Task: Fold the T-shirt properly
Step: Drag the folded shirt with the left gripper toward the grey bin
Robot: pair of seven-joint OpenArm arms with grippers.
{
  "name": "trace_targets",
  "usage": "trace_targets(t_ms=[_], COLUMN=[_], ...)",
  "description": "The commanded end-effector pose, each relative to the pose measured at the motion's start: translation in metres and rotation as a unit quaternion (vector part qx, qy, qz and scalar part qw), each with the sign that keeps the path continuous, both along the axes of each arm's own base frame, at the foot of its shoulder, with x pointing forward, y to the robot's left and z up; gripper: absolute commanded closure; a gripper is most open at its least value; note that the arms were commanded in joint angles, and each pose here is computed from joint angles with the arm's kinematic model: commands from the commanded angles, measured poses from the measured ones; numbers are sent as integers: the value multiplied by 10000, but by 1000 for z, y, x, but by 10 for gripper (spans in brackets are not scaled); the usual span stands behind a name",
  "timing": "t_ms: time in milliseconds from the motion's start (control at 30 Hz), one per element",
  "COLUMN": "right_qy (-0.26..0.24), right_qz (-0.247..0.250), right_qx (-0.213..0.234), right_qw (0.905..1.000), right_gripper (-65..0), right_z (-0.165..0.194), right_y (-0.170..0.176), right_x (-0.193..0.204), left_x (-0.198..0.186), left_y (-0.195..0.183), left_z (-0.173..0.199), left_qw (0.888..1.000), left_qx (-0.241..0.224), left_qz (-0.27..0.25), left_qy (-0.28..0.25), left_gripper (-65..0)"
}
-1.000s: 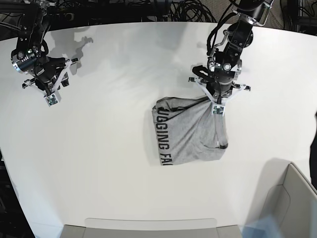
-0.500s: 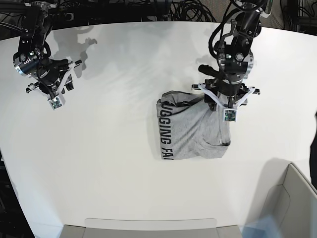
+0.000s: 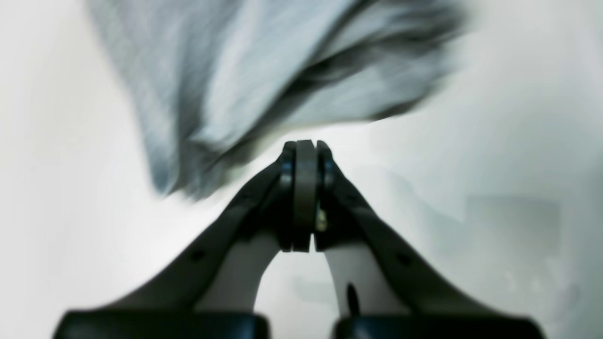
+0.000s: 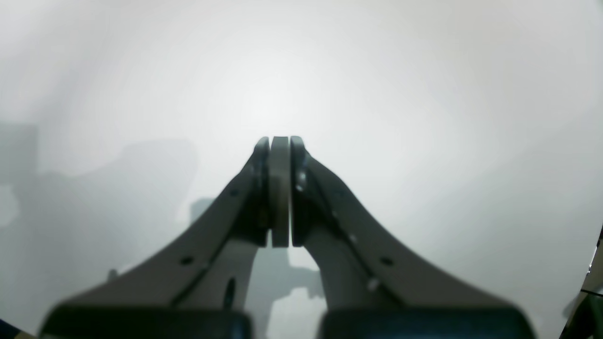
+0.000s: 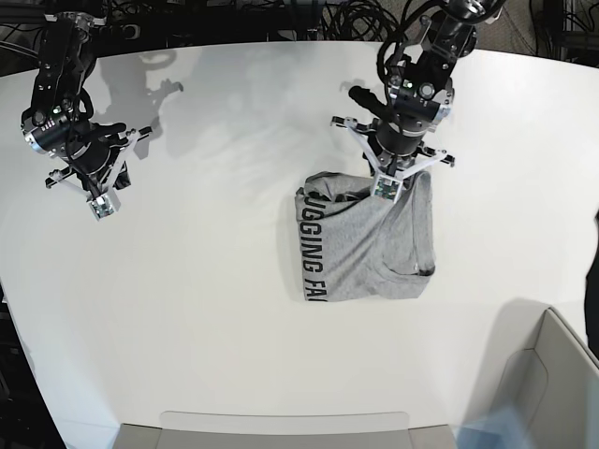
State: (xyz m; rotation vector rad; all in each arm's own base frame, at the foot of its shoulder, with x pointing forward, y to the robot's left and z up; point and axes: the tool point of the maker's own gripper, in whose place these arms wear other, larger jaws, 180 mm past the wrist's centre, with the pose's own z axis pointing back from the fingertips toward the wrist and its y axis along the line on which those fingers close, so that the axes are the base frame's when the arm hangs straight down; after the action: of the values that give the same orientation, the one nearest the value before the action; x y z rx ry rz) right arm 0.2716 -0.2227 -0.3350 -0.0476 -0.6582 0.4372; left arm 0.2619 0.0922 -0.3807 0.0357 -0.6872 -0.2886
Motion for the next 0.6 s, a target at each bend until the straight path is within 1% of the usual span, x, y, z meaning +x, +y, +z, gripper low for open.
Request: trace_targets(t_ms=[0, 167, 233, 367, 433, 567], right_qy=[-213, -188, -135, -37, 32, 149], right_qz=[33, 16, 11, 10, 9, 11], right_qx=[-37, -24, -42, -50, -42, -26], right_qw=[9998, 9998, 9999, 10000, 10000, 9999], right_gripper=[0, 0, 0, 0, 0, 0], right_z=[11, 10, 7, 2, -2, -8], right_y=[-2, -2, -3, -4, -4, -2], right_x=[7, 5, 1, -6, -11, -19], left_x=[16, 48, 62, 96, 122, 183], left_y=[1, 28, 37, 73, 89, 107], left_z=[6, -30, -38, -42, -38, -6], left_qw=[9998, 9982, 9968, 9918, 9894, 9871], left_qx=[39, 510, 693, 1105, 1251, 1322], left_qz=[-22, 196, 229, 498, 659, 807], left_qy=[-181, 241, 335, 411, 323, -399], left_gripper=[0, 0, 0, 0, 0, 0])
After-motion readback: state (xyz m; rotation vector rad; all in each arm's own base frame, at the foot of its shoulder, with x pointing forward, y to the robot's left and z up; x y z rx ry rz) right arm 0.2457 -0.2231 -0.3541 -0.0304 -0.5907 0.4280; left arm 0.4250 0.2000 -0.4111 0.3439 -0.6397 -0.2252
